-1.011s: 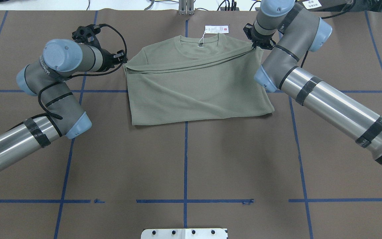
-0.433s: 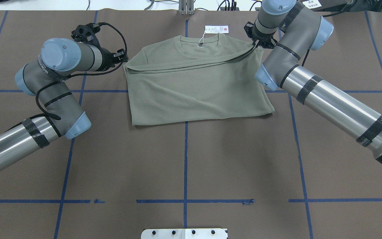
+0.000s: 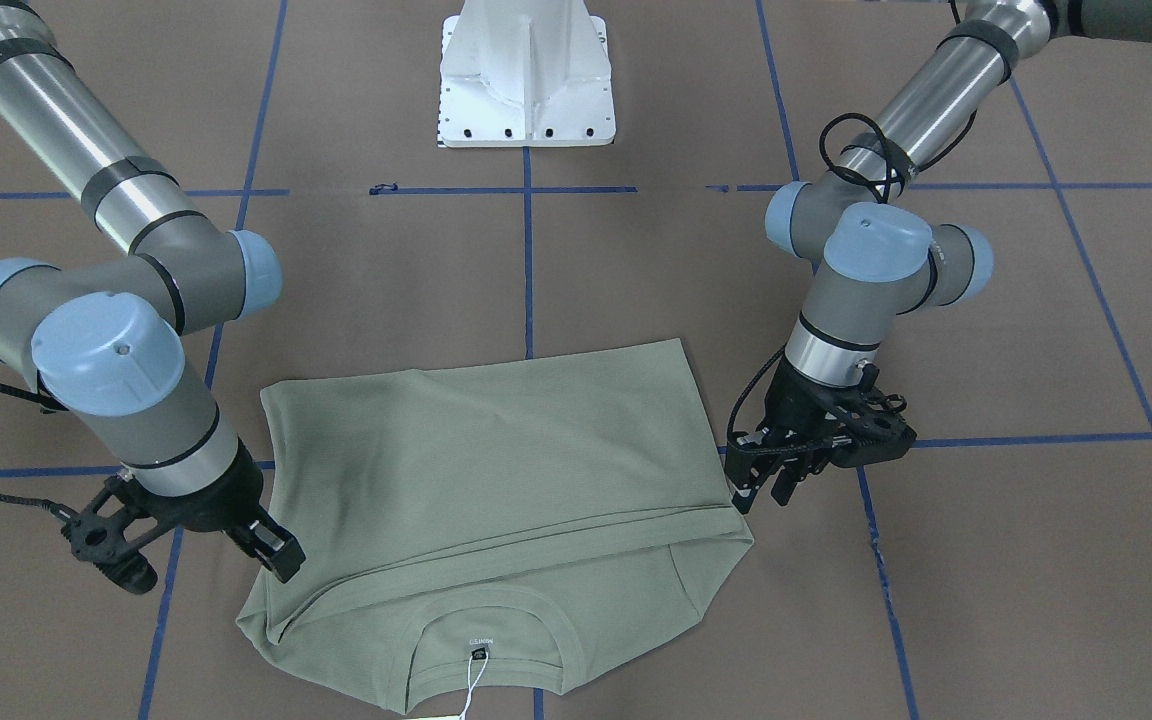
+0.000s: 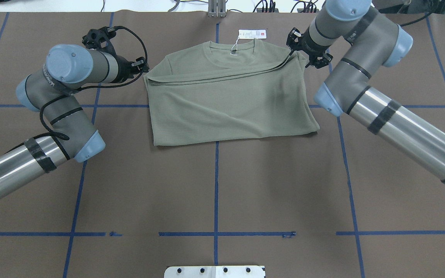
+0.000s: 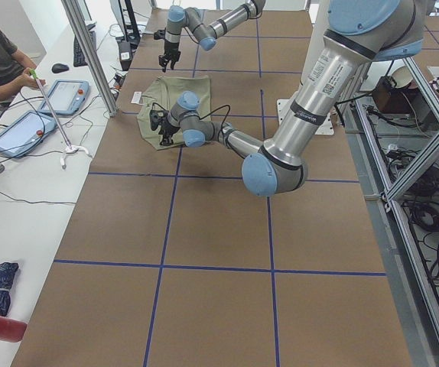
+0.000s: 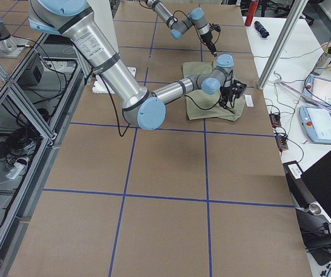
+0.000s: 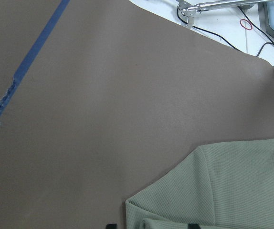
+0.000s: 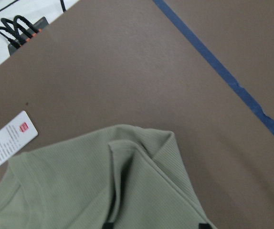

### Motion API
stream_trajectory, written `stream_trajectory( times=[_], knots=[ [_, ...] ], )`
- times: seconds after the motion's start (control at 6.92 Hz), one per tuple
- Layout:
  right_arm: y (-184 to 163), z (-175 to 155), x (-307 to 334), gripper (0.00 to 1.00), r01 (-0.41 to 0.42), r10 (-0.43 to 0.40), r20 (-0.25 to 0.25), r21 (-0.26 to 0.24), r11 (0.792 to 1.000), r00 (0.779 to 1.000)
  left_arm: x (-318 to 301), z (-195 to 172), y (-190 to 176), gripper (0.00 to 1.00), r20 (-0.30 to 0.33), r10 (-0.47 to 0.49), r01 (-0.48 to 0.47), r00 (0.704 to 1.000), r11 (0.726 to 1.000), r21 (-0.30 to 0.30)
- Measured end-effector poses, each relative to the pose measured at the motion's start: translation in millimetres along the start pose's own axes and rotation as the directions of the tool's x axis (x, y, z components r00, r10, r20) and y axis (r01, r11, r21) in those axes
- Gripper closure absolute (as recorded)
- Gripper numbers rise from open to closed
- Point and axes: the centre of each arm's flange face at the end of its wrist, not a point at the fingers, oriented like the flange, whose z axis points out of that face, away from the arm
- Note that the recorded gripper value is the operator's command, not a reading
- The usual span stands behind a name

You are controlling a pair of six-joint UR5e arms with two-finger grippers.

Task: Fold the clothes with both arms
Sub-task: 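Withdraw the right gripper beside the folded shirt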

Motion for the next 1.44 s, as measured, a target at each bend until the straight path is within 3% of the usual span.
stream_trajectory(
  times=[0.43,1.01,1.16,1.3,1.44],
  knots=[
    [70.2,-6.0,95.9,0.27,-0.085,0.085,-0.009,-0.071,0.994,0.996,-0.8,-0.1,1.7,0.42,-0.001,0.0,0.0,1.0,1.0,-0.015],
    [110.2,9.7,144.0,0.3,-0.119,0.115,-0.053,-0.081,0.99,0.992,2.3,-3.1,2.1,0.42,-0.006,0.0,0.0,1.0,1.0,-0.019],
    [114.2,13.8,147.3,0.44,-0.117,0.113,-0.056,-0.073,0.99,0.992,4.0,-5.1,2.2,0.42,-0.008,0.001,-0.001,1.0,1.0,-0.02],
    [116.2,16.7,150.7,0.94,-0.116,0.112,-0.058,-0.067,0.991,0.992,4.8,-6.1,2.2,0.42,-0.009,0.001,-0.001,1.0,1.0,-0.02],
    [117.0,17.6,152.2,1.0,-0.119,0.115,-0.057,-0.064,0.991,0.992,5.1,-6.5,2.2,0.42,-0.009,0.001,-0.001,1.0,1.0,-0.02]
  ],
)
